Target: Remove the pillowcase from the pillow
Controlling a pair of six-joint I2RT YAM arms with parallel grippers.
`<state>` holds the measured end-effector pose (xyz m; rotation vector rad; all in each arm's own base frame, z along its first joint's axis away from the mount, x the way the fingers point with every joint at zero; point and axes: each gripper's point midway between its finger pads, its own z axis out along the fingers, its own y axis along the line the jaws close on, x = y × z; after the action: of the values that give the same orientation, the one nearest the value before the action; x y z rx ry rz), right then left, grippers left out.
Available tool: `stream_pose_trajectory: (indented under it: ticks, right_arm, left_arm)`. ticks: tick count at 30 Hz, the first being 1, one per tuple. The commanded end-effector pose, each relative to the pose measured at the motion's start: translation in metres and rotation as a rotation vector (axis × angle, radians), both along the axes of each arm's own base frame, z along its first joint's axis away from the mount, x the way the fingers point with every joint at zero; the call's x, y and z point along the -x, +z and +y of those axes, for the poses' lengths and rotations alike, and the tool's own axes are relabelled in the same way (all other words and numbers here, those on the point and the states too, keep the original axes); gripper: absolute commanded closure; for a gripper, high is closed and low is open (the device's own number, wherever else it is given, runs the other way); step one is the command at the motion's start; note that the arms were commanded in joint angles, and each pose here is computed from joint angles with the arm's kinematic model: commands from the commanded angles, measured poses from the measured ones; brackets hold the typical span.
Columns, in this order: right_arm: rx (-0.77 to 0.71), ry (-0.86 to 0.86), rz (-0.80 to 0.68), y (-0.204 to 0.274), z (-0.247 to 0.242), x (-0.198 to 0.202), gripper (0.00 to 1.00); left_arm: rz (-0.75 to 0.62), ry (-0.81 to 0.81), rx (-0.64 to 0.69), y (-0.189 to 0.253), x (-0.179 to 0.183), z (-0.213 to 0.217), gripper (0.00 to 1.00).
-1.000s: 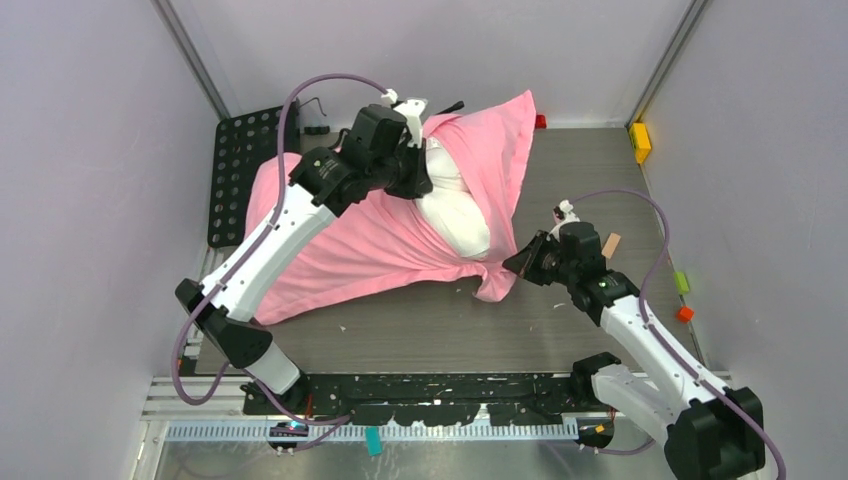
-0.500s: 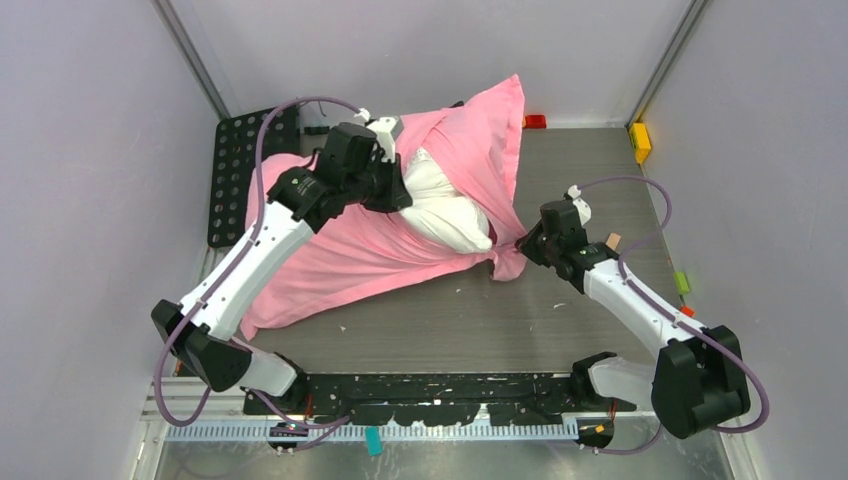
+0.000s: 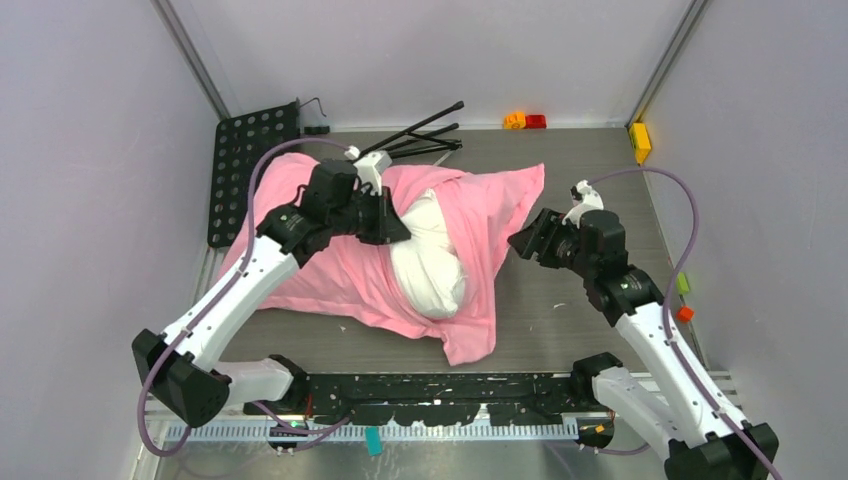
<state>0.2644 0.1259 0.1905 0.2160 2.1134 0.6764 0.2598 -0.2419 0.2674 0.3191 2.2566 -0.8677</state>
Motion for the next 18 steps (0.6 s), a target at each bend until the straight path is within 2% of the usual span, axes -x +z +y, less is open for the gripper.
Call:
stream_pose_trajectory:
  ticks: [1,4,6,13,18]
  right_arm:
    - [0.017,0.179,-0.164,0.063,0.026,0.011,0.31]
    - [0.067,0.224,-0.174,0.077,0.041,0.016,0.2]
    - [0.112,0.223,-0.17,0.078,0.05,0.016,0.17]
    - [0.327,0.276,-0.176,0.066,0.085,0.021,0.16]
    - [0.407,0.278,-0.194,0.059,0.096,0.022,0.14]
  left_arm:
    - [-0.009,0.054,-0.017,-0.016,-0.014,0.006,1.0]
    - [-0.006,0.048,-0.013,-0.017,-0.013,0.003,1.0]
    - [-0.007,0.038,-0.011,-0.017,-0.011,0.0,1.0]
    - [0.001,0.018,-0.021,-0.021,-0.01,-0.009,1.0]
    - [-0.008,0.018,-0.029,-0.02,-0.011,-0.009,1.0]
